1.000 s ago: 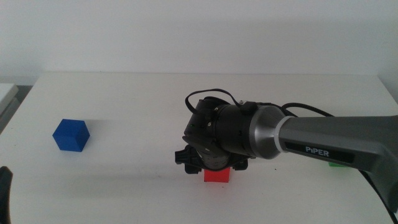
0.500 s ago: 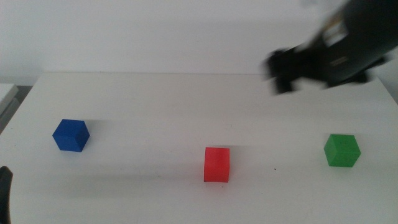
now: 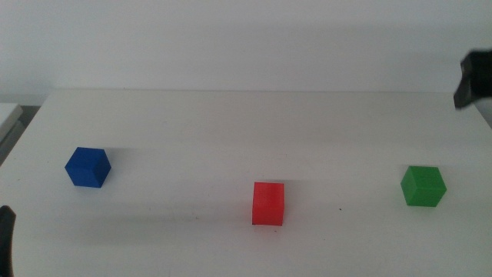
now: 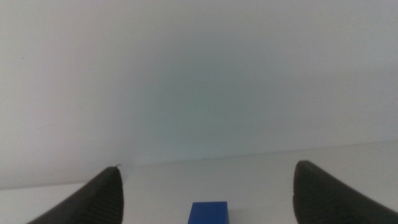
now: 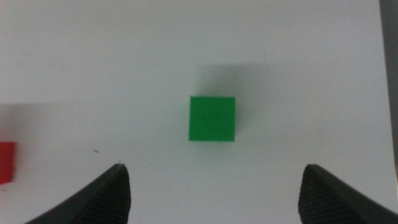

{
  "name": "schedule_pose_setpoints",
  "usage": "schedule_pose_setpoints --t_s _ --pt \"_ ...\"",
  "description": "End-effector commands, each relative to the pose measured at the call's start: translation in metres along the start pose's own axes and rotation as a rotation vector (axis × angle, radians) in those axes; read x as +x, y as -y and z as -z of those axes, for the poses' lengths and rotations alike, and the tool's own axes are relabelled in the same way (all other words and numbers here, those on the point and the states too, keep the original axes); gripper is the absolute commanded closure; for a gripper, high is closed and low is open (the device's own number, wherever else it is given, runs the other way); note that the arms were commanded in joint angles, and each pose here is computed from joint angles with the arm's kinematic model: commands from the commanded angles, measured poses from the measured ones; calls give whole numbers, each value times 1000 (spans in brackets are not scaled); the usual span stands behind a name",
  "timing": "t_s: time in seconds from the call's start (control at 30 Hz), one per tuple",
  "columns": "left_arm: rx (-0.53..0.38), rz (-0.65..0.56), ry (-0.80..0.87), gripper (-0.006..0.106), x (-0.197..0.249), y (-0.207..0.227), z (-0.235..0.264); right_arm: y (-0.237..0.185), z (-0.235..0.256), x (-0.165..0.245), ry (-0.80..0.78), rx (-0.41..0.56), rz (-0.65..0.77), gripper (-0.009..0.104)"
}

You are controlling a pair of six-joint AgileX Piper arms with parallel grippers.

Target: Stack red cubes first, then green, then blue cubes in a specific spot.

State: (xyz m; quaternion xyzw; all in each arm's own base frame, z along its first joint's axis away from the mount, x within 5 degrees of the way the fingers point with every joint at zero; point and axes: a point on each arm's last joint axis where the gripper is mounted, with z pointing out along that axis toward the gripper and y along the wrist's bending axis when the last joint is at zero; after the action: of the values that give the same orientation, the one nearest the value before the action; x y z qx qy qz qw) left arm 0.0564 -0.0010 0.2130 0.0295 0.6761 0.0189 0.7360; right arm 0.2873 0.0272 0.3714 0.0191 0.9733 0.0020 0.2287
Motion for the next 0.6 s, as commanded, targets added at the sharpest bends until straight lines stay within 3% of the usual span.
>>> schedule_pose_setpoints --t_s 0.0,0.57 --pt "0 6 20 8 -2 0 0 7 -20 5 -31 2 1 7" --pt "0 6 20 8 -2 0 0 0 -144 33 -152 -5 -23 7"
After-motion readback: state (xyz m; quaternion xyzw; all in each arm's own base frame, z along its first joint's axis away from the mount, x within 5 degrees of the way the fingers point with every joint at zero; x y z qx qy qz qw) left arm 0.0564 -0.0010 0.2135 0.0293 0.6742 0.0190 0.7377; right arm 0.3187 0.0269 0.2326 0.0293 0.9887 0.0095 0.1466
